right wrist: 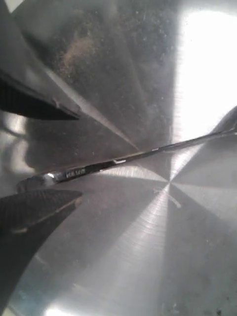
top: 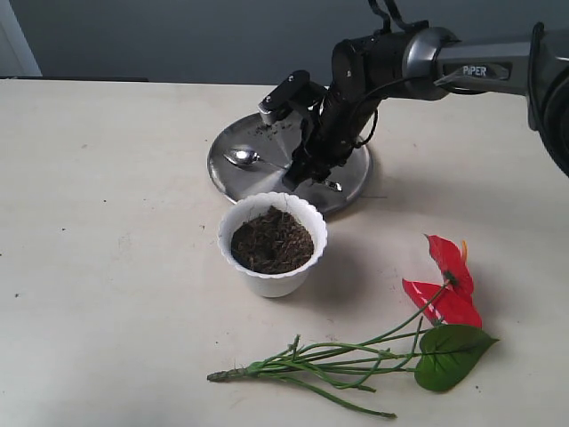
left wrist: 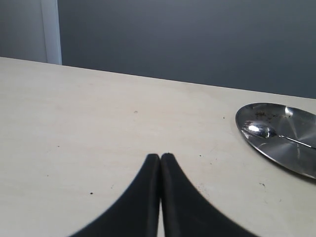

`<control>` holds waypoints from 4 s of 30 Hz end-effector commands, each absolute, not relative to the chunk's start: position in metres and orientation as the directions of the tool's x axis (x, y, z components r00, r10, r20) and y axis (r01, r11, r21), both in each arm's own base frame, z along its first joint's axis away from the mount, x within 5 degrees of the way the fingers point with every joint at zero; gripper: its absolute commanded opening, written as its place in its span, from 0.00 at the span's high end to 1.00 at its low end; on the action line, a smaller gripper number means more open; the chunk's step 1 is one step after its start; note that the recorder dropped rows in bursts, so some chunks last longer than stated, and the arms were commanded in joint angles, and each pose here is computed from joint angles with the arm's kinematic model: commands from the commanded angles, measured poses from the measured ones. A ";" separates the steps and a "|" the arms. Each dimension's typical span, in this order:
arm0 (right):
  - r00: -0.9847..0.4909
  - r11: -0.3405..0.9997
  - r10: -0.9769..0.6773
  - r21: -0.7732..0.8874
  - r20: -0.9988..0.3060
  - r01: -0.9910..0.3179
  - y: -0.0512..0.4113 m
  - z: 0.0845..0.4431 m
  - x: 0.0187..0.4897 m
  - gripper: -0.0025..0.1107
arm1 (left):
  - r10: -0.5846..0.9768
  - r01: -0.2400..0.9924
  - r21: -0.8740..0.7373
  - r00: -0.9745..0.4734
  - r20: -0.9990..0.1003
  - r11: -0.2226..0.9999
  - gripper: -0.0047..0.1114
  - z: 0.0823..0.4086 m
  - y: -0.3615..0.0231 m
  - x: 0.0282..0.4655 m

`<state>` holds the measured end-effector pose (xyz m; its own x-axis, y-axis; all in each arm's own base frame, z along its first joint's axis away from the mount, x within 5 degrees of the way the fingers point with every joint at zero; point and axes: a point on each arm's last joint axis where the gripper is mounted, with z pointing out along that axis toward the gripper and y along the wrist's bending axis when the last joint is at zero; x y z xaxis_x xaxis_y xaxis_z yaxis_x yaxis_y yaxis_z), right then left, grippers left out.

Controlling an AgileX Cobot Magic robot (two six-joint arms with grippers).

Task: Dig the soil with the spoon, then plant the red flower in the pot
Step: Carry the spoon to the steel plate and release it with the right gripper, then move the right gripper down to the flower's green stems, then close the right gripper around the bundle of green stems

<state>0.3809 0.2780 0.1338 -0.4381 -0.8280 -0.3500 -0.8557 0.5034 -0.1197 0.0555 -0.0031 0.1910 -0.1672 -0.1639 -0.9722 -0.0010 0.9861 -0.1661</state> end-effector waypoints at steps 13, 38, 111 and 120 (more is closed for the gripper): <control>-0.654 0.701 -0.693 -0.070 -0.304 -0.710 0.236 0.267 0.335 0.58 | -0.164 -0.003 -0.166 -0.150 -0.975 0.986 0.96 0.192 -0.003 0.055; -0.817 0.598 -0.526 0.580 -0.236 -0.553 0.176 0.249 0.093 0.72 | -0.164 -0.003 -0.166 -0.150 -0.975 0.986 0.96 0.192 -0.003 0.055; 0.239 -0.216 -0.970 -0.276 -0.052 -0.937 0.225 0.206 0.110 0.46 | -0.164 -0.003 -0.166 -0.150 -0.975 0.986 0.96 0.192 -0.003 0.055; 0.241 -0.232 -0.970 -0.194 -0.025 -0.953 0.231 0.188 0.108 0.46 | -0.164 -0.003 -0.166 -0.150 -0.975 0.986 0.96 0.192 -0.003 0.055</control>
